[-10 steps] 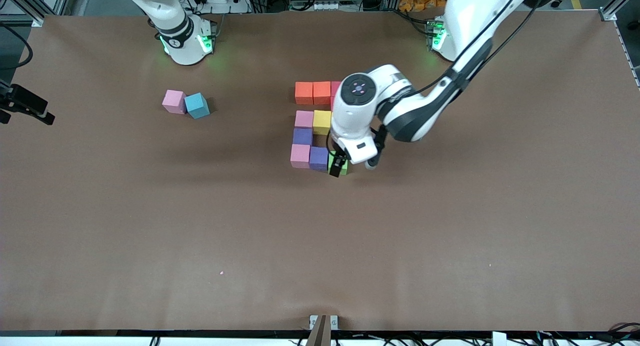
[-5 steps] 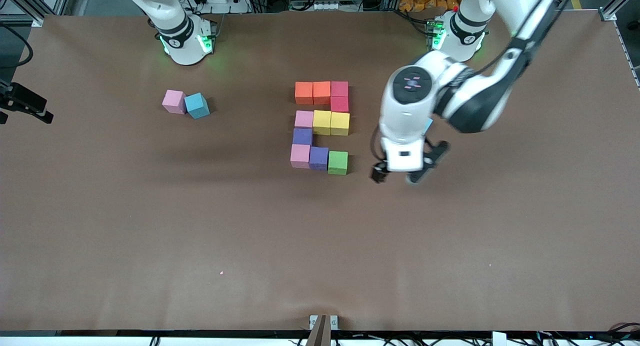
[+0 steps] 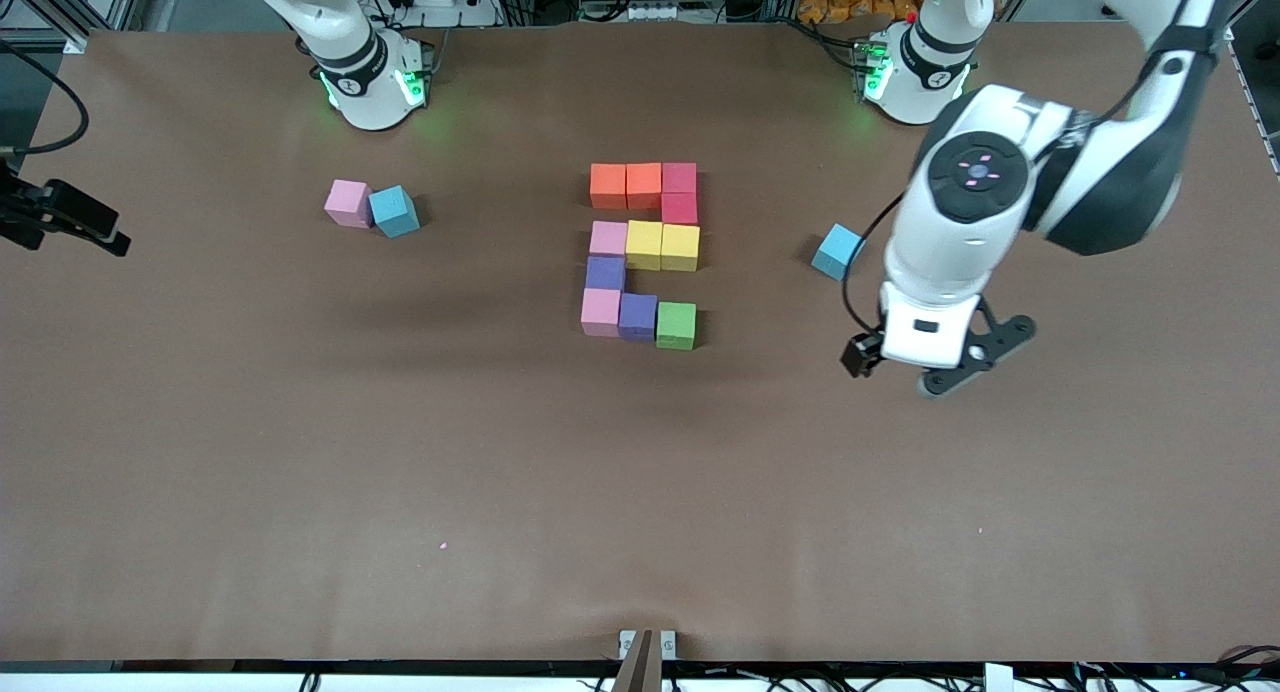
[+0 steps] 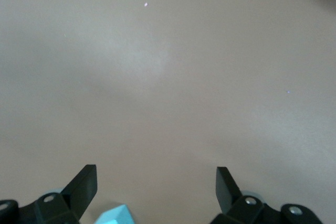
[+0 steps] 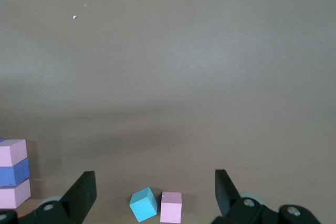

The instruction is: Form number 2 with 11 blocks

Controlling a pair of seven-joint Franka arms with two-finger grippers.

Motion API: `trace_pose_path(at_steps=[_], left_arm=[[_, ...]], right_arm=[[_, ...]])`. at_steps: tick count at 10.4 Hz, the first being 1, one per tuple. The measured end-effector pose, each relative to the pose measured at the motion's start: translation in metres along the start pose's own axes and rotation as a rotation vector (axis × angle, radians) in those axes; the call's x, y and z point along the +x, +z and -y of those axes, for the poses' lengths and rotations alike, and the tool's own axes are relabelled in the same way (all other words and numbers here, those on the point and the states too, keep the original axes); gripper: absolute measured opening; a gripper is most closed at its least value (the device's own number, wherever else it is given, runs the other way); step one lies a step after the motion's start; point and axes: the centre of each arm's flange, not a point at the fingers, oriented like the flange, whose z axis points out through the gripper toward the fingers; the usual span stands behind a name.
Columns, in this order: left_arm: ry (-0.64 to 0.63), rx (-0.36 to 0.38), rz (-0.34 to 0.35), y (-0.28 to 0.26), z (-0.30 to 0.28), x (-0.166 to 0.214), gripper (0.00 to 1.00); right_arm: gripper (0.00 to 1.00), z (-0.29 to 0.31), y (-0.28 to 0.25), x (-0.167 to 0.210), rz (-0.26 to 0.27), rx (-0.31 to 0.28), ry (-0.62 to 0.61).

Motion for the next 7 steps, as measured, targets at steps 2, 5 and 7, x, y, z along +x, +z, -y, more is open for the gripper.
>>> trace_pose_path(at_steps=[2,5,7], left_arm=[[0.060,0.014,0.010,-0.003,0.023,0.024,1.00],[0.262,-0.022,0.012,-0.030,0.066,0.055,1.00],[0.350,-0.057,0.014,-0.058,0.120,0.080,1.00]], right_arm=[[1.00,0.011,0.003,0.001,0.005,0.001,-0.016],[1.00,0.012,0.005,0.002,0.005,0.003,-0.018],[1.00,0.009,0.005,0.003,0.007,0.003,-0.010]])
